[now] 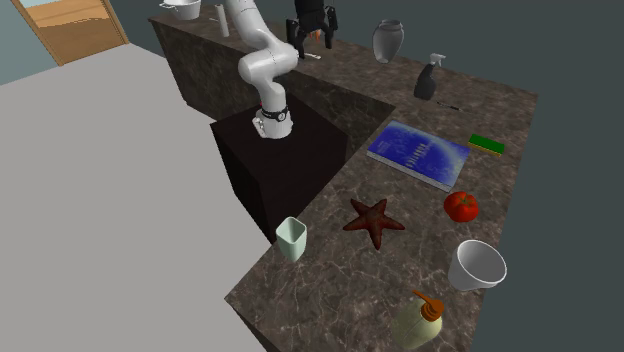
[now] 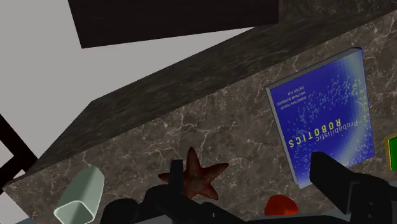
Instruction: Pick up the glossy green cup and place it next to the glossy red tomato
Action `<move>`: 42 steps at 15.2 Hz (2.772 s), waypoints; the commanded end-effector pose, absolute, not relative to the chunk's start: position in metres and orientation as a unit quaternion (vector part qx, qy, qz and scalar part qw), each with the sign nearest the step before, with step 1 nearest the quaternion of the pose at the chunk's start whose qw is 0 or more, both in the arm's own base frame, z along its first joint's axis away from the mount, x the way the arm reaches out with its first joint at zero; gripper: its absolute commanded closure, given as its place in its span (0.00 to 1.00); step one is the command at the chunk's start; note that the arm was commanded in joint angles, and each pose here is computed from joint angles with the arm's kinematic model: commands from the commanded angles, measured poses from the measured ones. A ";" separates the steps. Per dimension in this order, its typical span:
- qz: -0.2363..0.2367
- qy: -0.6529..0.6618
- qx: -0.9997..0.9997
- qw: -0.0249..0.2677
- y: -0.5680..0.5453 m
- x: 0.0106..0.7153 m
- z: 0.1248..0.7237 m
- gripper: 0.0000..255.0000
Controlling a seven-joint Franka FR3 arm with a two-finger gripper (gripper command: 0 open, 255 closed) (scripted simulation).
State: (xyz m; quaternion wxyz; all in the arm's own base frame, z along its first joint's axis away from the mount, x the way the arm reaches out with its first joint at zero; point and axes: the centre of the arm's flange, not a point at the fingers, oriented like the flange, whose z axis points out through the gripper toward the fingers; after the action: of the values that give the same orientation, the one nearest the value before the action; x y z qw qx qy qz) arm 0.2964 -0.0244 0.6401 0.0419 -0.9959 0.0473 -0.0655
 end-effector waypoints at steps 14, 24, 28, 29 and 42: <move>-0.072 0.046 -0.996 0.033 -0.131 0.379 0.538 0.00; -0.077 0.046 -0.996 0.027 -0.214 0.443 0.461 0.00; -0.079 0.046 -0.996 0.024 -0.247 0.469 0.431 0.00; -0.079 0.045 -0.996 0.024 -0.255 0.476 0.423 0.00; -0.085 0.045 -0.995 0.016 -0.354 0.553 0.331 0.00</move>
State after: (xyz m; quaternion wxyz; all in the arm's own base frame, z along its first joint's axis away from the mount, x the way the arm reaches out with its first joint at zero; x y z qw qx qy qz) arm 0.5512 -0.3493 0.3367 0.0163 -0.9953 0.0450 -0.0841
